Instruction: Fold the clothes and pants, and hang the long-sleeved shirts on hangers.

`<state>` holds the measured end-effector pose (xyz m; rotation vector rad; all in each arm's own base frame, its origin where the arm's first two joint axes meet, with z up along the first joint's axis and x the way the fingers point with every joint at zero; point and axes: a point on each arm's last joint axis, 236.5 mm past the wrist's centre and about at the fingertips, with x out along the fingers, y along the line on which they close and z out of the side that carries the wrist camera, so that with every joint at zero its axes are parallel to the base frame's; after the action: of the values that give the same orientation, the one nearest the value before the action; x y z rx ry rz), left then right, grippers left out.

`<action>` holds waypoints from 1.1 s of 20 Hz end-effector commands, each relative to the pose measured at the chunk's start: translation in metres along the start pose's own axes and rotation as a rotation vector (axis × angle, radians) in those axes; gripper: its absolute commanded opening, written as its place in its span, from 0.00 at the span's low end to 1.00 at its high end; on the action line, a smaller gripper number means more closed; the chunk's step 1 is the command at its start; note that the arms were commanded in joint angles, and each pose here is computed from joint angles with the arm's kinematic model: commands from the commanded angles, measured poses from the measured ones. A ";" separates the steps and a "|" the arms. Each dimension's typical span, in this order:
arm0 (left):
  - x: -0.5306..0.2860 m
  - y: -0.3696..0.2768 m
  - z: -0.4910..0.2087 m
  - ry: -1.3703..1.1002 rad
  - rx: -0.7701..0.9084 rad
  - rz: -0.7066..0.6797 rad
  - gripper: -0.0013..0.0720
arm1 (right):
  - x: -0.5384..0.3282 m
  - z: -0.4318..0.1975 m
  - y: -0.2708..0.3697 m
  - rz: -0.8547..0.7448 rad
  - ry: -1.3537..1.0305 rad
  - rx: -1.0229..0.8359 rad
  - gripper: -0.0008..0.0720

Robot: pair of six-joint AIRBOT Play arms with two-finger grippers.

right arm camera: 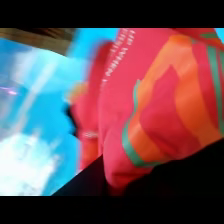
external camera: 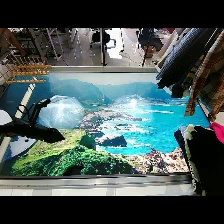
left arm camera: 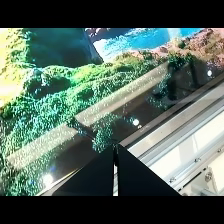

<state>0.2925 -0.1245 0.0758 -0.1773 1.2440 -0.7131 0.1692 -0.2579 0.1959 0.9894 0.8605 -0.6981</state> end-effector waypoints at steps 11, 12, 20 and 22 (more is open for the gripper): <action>0.000 0.002 0.000 0.001 0.000 0.006 0.03 | 0.060 -0.114 -0.163 -0.443 0.368 0.154 0.71; 0.000 0.002 0.000 0.001 0.000 0.006 0.03 | 0.055 -0.115 -0.159 -0.435 0.377 0.149 0.74; -0.001 0.013 -0.007 0.027 0.004 0.056 0.03 | 0.006 -0.043 0.001 0.035 0.111 -0.072 0.73; -0.001 0.014 -0.008 0.032 -0.001 0.058 0.03 | 0.014 -0.056 0.053 0.155 0.158 -0.205 0.73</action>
<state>0.2920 -0.1158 0.0698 -0.1422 1.2611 -0.6841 0.1410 -0.2214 0.1507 0.9963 1.0611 -0.6577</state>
